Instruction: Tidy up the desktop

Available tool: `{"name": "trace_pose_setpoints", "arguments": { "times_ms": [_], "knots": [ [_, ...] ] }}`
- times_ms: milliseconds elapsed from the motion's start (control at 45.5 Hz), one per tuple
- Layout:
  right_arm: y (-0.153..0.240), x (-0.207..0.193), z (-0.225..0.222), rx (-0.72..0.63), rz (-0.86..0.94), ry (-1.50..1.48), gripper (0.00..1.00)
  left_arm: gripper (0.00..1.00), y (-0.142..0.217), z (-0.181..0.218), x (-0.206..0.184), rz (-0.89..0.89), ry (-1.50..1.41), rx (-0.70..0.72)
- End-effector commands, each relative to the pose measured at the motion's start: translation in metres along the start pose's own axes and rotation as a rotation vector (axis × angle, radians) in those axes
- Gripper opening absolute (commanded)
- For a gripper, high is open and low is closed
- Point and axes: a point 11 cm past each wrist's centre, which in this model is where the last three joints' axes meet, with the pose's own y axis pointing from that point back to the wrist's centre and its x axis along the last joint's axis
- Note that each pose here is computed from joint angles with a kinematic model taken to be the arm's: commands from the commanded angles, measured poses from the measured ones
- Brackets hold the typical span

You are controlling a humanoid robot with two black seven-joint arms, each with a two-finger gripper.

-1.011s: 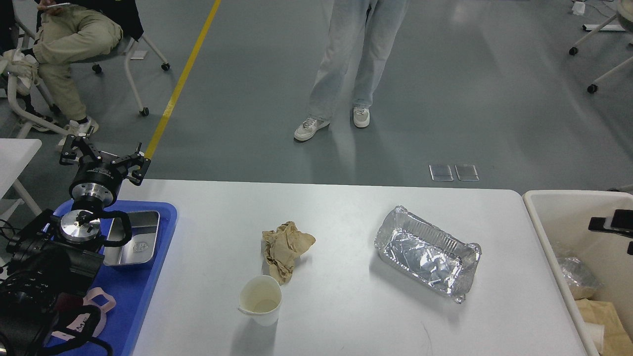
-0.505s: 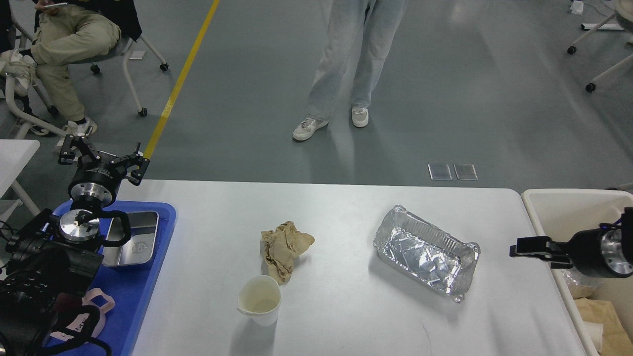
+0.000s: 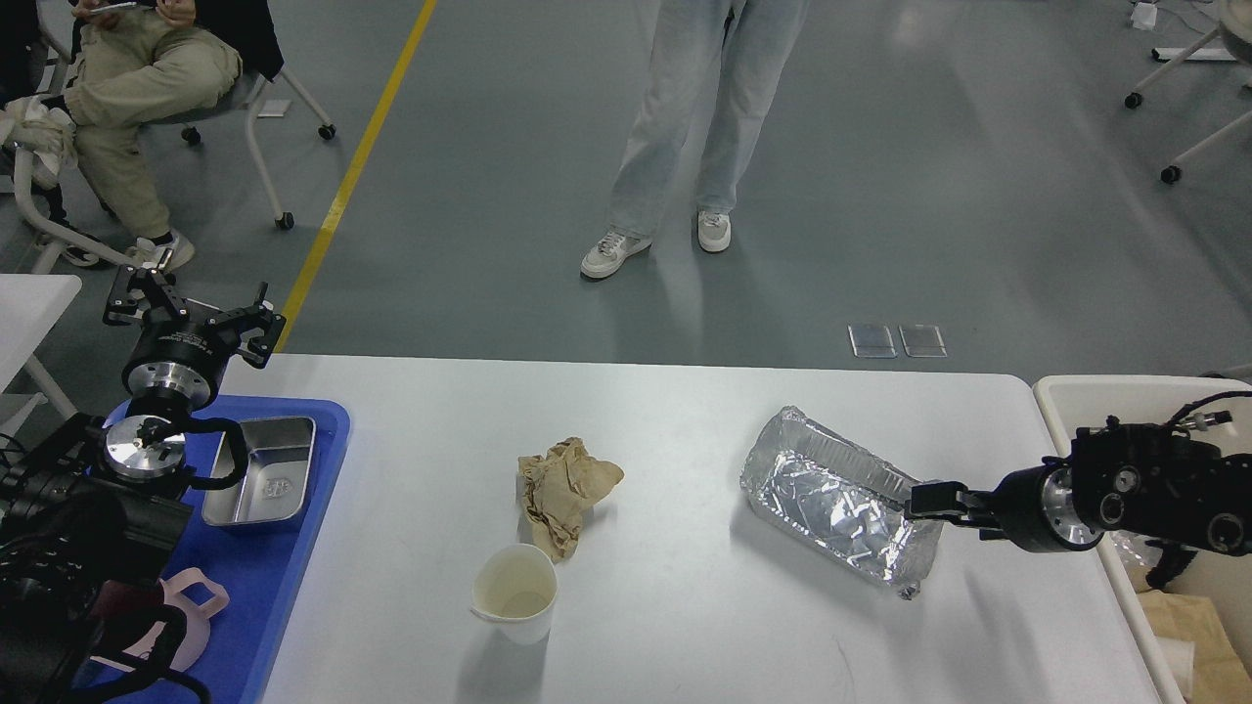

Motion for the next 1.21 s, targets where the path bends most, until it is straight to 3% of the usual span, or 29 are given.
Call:
{"name": "trace_pose_setpoints", "arguments": {
  "times_ms": [0,439,725,901,989,1186],
  "knots": [
    [-0.015,-0.005,0.000,-0.014,-0.010,-0.004,1.00,0.97,0.000,0.001,0.001,0.003,-0.001,0.001],
    [-0.031,-0.009,-0.002,0.004,0.010,-0.051,0.96,0.97,0.001,0.005,0.003,0.005,-0.006,-0.005],
    [-0.042,-0.022,-0.013,0.087,-0.028,-0.028,0.46,0.97,0.001,0.007,0.003,0.004,-0.009,-0.008],
    [-0.043,-0.024,-0.012,0.092,-0.033,-0.021,0.28,0.97,0.001,0.008,0.003,0.004,-0.010,-0.010],
    [-0.043,-0.025,-0.012,0.087,-0.042,-0.018,0.00,0.97,0.001,0.007,0.003,0.004,-0.009,-0.008],
    [-0.042,-0.030,-0.003,0.052,-0.069,-0.011,0.00,0.97,0.001,0.008,0.003,0.006,-0.010,-0.010]
  ]
}}
